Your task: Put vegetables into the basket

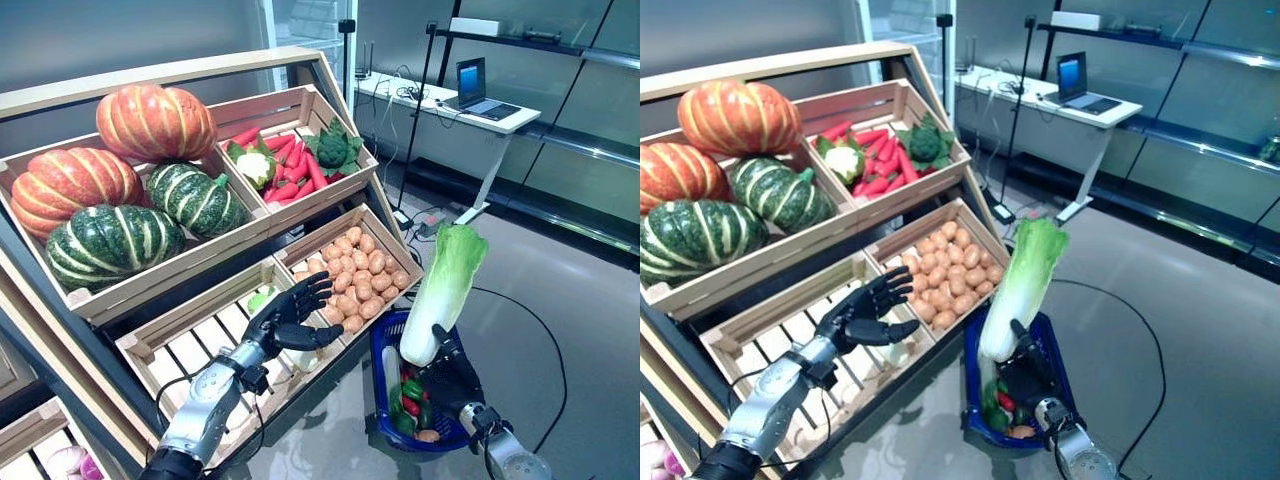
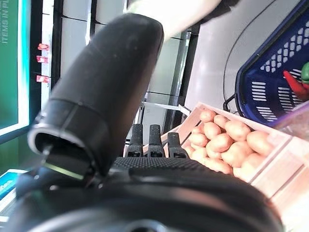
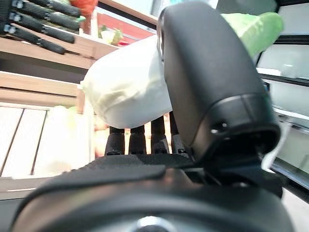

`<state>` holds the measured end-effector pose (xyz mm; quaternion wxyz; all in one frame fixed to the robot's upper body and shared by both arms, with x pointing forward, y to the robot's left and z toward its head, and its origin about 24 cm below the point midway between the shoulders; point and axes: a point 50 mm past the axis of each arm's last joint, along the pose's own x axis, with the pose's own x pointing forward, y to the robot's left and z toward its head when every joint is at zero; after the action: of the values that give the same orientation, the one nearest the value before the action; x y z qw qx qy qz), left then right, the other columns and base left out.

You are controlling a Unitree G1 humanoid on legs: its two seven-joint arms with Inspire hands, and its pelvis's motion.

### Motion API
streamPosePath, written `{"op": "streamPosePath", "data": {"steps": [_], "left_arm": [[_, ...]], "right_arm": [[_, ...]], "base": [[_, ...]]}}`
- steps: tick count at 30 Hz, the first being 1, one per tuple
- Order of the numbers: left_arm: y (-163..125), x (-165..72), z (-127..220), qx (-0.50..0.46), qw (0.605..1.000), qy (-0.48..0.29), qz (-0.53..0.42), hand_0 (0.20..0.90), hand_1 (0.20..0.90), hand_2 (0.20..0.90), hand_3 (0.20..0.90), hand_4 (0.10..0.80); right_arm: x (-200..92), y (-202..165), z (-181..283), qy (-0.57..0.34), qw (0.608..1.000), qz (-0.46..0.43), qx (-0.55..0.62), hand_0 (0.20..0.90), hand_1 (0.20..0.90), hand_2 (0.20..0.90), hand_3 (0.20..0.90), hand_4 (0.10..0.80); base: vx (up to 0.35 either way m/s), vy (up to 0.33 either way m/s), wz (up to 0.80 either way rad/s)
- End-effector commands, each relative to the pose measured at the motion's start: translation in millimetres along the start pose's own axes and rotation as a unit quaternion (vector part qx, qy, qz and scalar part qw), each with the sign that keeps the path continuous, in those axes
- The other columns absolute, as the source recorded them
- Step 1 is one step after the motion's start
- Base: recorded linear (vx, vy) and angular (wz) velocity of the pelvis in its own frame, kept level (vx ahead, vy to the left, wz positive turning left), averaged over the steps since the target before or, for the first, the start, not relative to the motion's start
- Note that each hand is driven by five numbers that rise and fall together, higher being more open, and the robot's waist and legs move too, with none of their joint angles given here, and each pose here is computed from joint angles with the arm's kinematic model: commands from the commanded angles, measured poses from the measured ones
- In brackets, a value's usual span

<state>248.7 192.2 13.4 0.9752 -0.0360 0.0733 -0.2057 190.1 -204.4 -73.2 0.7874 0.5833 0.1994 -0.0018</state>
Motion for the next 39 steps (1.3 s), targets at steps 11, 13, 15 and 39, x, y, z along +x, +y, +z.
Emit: {"op": "streamPosePath", "data": {"steps": [11, 13, 15, 39], "left_arm": [[36, 0, 20, 0.014, 0.991, -0.066, 0.113, 0.900, 0.900, 0.900, 0.900, 0.800], [36, -3, 8, 0.010, 0.990, -0.045, 0.135, 0.900, 0.900, 0.900, 0.900, 0.800], [37, -8, 0, 0.003, 0.988, -0.031, 0.154, 0.900, 0.900, 0.900, 0.900, 0.800], [31, 58, 119, 0.158, 0.890, -0.243, 0.353, 0.900, 0.900, 0.900, 0.900, 0.800]], "right_arm": [[13, 39, 78, -0.165, 0.977, 0.038, -0.128, 0.300, 0.300, 0.300, 0.300, 0.400], [13, 41, 88, -0.180, 0.966, 0.004, -0.184, 0.300, 0.300, 0.300, 0.300, 0.400], [11, 42, 96, -0.197, 0.958, -0.017, -0.209, 0.300, 0.300, 0.300, 0.300, 0.400], [62, 168, 200, -0.334, 0.863, -0.074, -0.372, 0.300, 0.300, 0.300, 0.300, 0.400]], "base": [[0.025, -0.014, -0.09], [0.052, -0.051, -0.04], [0.060, -0.059, -0.09], [-0.138, -0.045, 0.10]]}}
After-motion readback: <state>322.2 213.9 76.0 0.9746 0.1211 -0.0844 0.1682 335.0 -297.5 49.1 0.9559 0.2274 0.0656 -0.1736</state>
